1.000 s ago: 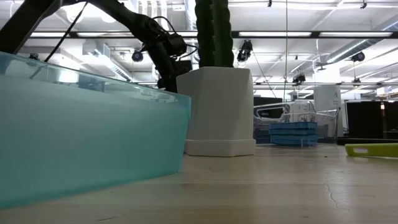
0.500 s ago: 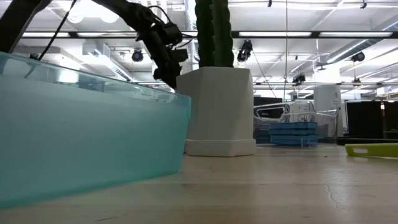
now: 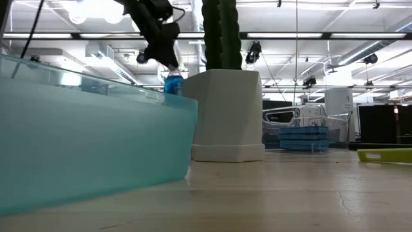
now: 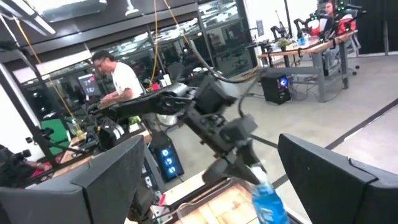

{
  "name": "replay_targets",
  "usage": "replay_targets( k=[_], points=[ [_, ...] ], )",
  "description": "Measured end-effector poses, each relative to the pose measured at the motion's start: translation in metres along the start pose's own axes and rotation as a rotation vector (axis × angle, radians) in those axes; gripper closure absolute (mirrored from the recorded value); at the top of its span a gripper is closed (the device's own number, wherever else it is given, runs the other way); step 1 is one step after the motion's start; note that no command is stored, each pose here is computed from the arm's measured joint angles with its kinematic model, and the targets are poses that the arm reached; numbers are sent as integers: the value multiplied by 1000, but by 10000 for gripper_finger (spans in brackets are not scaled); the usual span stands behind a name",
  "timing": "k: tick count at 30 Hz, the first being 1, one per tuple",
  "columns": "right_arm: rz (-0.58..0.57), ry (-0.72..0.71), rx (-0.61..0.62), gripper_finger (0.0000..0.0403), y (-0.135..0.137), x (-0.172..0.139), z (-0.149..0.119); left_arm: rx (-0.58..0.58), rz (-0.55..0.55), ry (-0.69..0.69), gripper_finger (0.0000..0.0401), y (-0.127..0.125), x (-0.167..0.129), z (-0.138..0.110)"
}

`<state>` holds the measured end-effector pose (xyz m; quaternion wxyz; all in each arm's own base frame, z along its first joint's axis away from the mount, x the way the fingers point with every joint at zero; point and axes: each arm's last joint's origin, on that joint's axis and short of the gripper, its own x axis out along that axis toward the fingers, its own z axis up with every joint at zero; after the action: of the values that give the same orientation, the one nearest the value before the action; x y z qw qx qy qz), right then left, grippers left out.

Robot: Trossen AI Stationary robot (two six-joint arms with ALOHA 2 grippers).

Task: Pick & Place Kitchen Sink Supplies
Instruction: Put the blue liquid detergent into the left transparent bin

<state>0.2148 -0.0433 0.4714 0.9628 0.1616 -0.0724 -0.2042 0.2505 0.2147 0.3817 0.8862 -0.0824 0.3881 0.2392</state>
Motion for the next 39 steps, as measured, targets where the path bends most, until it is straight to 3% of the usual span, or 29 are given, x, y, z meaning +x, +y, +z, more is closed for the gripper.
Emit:
replay_targets(
  k=[9,18,29,39],
  points=[
    [-9,-11,4,37,-2,1,2,-46,80,-8,270,-2,-45,-10],
    [-5,-21,7,37,-2,1,3,-92,233,98,270,5,-62,-26],
    [-5,-21,7,37,-2,1,3,-150,265,224,266,24,-24,-58],
    [-4,-20,8,37,-2,1,3,-179,226,212,273,27,26,-90]
  ],
)
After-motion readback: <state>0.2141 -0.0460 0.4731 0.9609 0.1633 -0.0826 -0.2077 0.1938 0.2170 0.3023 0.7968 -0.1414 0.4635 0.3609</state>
